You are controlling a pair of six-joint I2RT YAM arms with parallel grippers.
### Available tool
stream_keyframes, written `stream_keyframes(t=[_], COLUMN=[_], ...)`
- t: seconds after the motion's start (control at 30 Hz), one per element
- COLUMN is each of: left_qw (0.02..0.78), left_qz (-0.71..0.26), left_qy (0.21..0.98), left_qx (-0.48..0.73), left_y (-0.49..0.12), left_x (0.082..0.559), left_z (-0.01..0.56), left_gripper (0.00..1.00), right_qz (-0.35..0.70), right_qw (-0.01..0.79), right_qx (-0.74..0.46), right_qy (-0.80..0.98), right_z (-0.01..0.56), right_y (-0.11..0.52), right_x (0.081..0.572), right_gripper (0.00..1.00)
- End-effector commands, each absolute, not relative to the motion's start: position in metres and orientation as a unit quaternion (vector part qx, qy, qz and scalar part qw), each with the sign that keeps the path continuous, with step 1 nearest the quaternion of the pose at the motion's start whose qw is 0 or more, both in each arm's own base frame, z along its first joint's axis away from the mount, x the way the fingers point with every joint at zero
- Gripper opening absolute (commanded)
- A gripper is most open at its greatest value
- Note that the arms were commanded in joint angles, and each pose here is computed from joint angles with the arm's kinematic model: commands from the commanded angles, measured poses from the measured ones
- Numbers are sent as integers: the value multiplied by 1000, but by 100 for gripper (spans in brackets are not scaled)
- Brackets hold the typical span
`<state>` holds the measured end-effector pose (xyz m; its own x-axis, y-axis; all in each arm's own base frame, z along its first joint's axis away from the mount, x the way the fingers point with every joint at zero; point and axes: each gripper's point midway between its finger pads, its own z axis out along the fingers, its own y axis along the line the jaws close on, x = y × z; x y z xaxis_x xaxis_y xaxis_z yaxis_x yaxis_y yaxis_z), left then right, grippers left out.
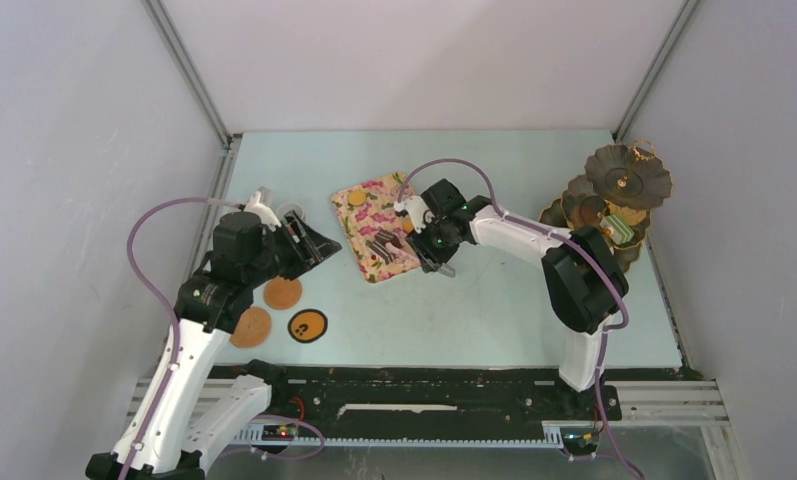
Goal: Serve the afternoon tea
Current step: Pick up the desert from the tray.
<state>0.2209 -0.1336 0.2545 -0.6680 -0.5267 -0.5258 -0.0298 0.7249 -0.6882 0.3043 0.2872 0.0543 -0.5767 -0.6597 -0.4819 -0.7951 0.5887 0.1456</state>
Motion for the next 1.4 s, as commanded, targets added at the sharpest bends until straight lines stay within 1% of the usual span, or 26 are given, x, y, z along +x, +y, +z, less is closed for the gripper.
stream_keyframes(t=[0.0,0.27,0.63,0.8,1.27,1.33,1.37], left_qw=[383,386,386,384,385,385,385], left_qz=[-345,-350,-352,-354,-357,-358,-358], left_qy=[843,839,838,838,836,836,836], left_qx=[-155,-156,-157,-157,-158,-156,-157], left_y=[-135,-136,-135,-136,-136,-136,-136], left_x=[220,220,217,216,214,213,212], left_z=[263,265,263,263,262,262,262], left_gripper=[62,62,62,62,62,62,62], right_qz=[195,170,159,163,185,189,190], right_qw=[201,189,183,184,184,185,188], right_qx=[-426,-406,-411,-409,-413,-412,-411], right_qy=[860,878,879,879,873,872,872], right_z=[65,63,62,62,64,66,68], right_y=[303,311,308,313,331,333,334], right_x=[310,322,328,331,340,340,341], right_gripper=[45,39,44,41,42,41,37])
